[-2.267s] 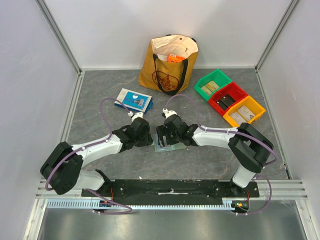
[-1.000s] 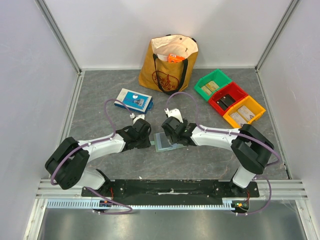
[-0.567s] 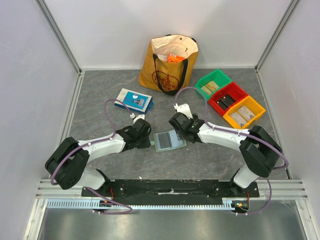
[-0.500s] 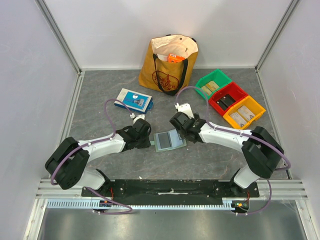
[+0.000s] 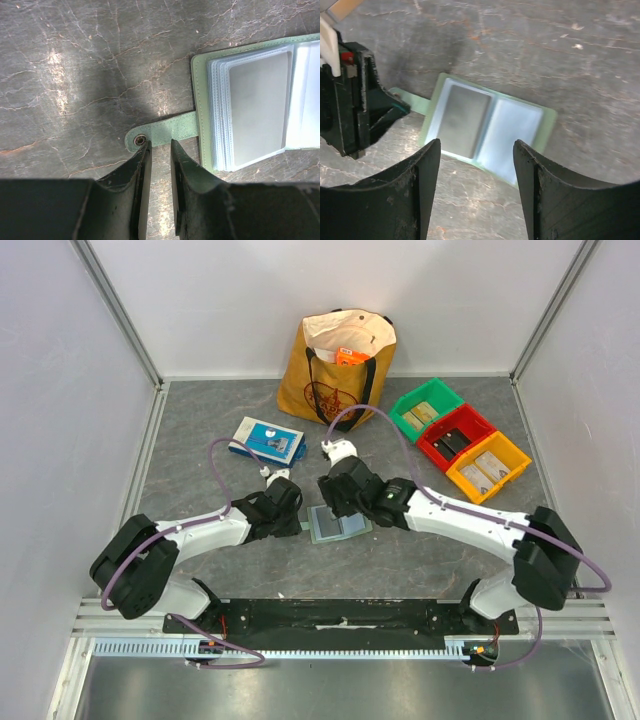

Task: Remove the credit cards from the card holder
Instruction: Remove the credit card from the card holder.

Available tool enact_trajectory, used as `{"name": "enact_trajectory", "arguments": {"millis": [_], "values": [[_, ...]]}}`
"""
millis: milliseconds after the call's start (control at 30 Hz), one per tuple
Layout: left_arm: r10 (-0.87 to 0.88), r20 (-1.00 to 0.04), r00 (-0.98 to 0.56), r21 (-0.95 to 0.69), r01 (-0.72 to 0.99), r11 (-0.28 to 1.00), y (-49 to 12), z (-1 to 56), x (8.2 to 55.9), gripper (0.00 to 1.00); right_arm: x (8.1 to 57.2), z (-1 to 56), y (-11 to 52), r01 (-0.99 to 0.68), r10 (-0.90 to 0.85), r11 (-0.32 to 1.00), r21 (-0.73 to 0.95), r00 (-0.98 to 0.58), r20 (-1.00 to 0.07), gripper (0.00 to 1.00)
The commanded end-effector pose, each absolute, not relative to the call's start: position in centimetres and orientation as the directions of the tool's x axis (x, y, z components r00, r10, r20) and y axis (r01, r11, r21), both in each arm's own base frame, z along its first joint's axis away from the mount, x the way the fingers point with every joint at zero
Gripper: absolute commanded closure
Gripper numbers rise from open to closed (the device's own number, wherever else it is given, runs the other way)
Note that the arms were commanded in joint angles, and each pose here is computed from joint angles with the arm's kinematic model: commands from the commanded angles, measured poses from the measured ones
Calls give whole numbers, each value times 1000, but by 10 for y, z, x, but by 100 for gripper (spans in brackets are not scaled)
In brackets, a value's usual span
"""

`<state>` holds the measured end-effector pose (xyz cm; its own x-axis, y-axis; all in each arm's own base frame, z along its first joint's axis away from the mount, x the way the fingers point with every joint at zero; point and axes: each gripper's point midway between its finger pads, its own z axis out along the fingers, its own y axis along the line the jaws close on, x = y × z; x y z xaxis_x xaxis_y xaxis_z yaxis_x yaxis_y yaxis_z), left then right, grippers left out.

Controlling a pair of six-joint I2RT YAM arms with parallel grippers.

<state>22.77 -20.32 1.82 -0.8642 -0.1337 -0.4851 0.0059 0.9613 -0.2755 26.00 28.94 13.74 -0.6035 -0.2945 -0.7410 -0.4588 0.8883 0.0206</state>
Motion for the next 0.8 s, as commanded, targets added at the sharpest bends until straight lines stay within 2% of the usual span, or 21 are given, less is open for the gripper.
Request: {"name": "enact_trajectory", "arguments": {"millis": [0,233,400,533,767], "values": [[-85,-456,-886,-224,22,974,-191,5,216,72,256,118,329,-531,-289,838,128,-630,-721,34],[-88,-457,-885,-224,19,974,-191,5,216,72,255,67,333,-519,-334,847,113,-685,-648,31],[-85,-452,-888,-217,17,976,-189,3,214,72,254,47,331,-493,-327,863,107,-709,-625,16],[-86,-454,-887,-219,18,976,-189,4,215,72,253,36,329,-481,-331,872,96,-720,-610,8],[-83,-452,-888,-213,17,977,-188,2,214,72,254,20,316,-454,-346,890,41,-731,-588,7]]}}
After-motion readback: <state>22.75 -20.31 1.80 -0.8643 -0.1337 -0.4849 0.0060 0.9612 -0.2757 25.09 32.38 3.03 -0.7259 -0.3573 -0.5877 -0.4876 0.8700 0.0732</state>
